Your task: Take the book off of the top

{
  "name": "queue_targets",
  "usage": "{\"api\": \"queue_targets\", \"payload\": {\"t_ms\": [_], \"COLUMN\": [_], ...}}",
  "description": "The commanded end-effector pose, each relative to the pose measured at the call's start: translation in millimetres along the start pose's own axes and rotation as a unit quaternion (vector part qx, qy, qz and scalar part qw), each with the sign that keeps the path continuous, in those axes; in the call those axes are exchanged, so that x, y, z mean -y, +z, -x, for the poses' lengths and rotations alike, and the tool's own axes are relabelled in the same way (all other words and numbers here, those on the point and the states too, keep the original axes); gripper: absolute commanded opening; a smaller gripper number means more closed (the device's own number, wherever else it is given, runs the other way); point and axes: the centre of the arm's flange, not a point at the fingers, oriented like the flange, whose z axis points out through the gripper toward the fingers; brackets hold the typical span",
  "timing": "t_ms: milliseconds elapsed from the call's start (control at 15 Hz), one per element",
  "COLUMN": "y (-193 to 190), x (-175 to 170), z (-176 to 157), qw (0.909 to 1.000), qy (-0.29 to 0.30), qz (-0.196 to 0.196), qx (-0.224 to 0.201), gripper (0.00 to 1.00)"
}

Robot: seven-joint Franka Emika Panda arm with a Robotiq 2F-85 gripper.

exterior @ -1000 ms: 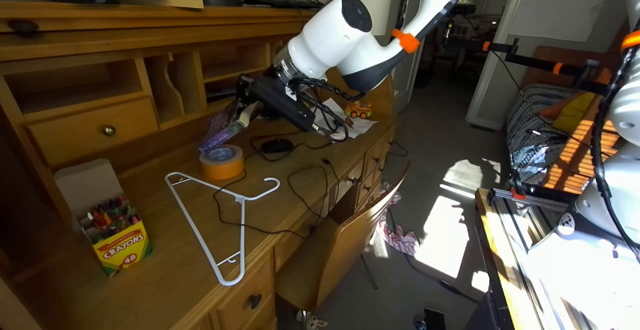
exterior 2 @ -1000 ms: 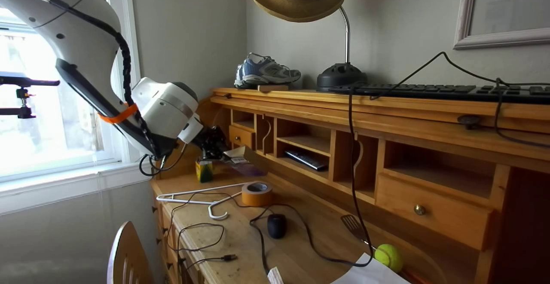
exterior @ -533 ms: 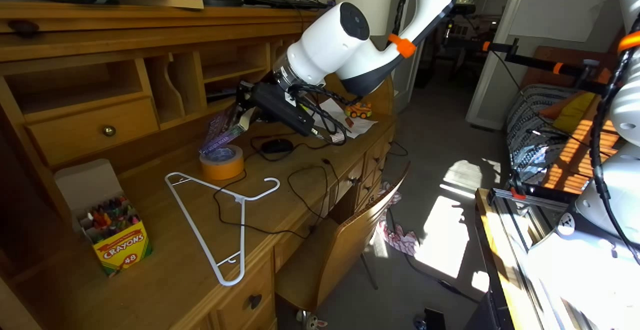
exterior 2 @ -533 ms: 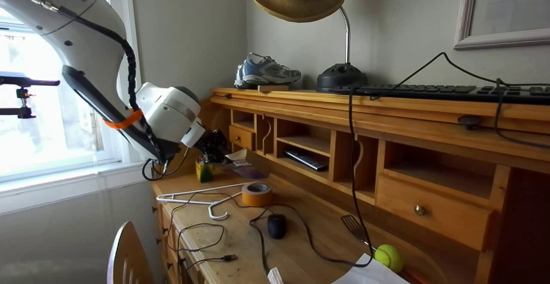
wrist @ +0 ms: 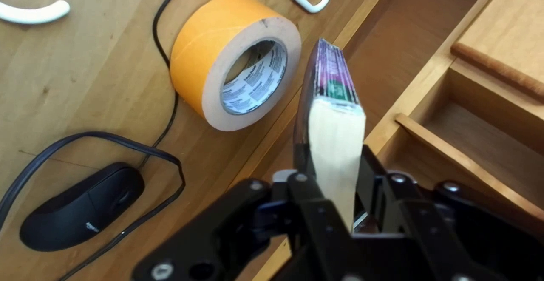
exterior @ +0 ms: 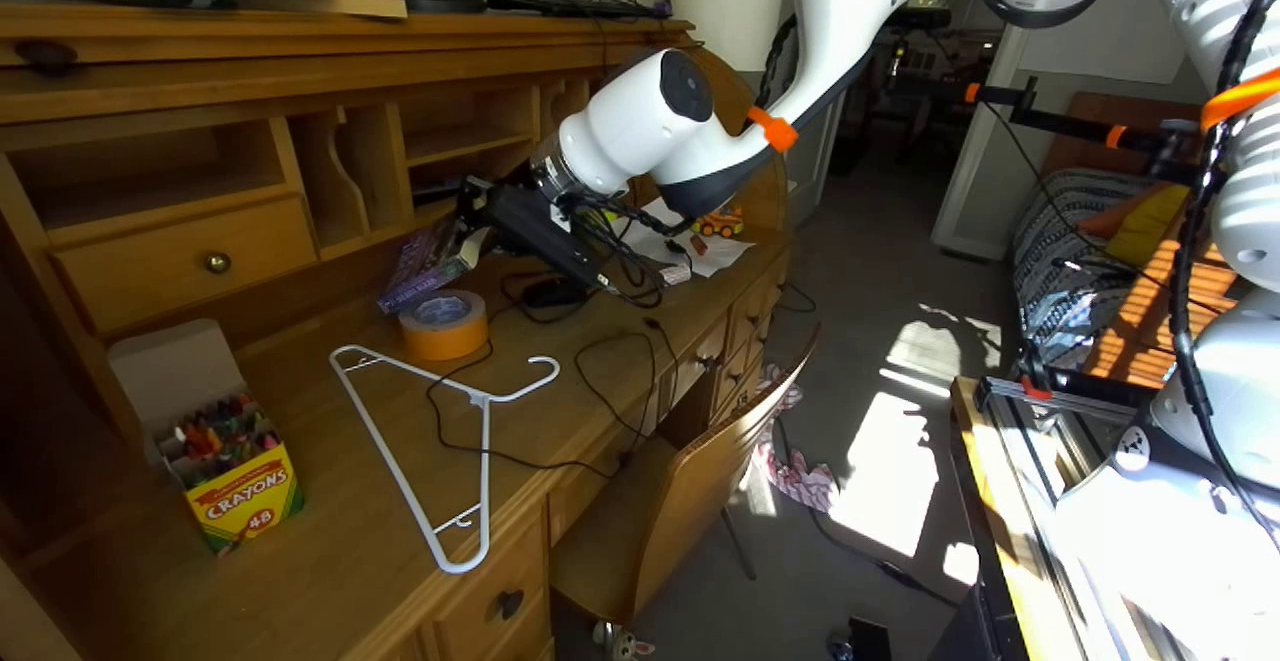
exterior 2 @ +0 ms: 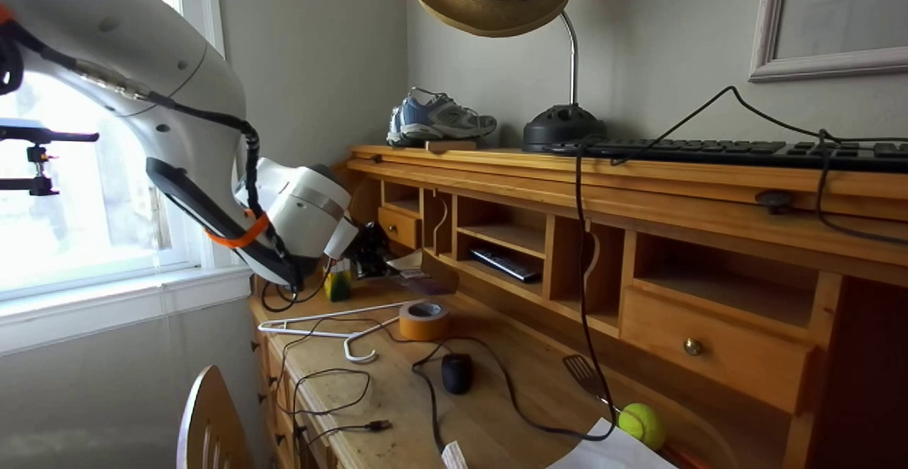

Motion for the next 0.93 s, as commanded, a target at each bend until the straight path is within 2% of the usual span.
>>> {"api": "queue_targets", "payload": {"t_ms": [0,333,400,467,533,867], "y": [20.5,32.0,33.7,33.6,33.3,27.7], "x": [-17.0,-39.3,-41.5,-42.8,-45.8,-60.2], "z": [7.6,18.1,19.1,19.6,19.8,19.2], "qw": [0.9997,0.9998,0.9999,0.9999,0.9998,0.9970], "qy": [0.019,0.012,0.008,0.002,-0.004,-0.032], "qz": [-0.017,0.004,0.007,0.011,0.016,0.070], "qx": [0.000,0.013,0.011,0.013,0.013,0.010], "gripper": [0.07,0.07,0.54,0.55,0.61,0.98]}}
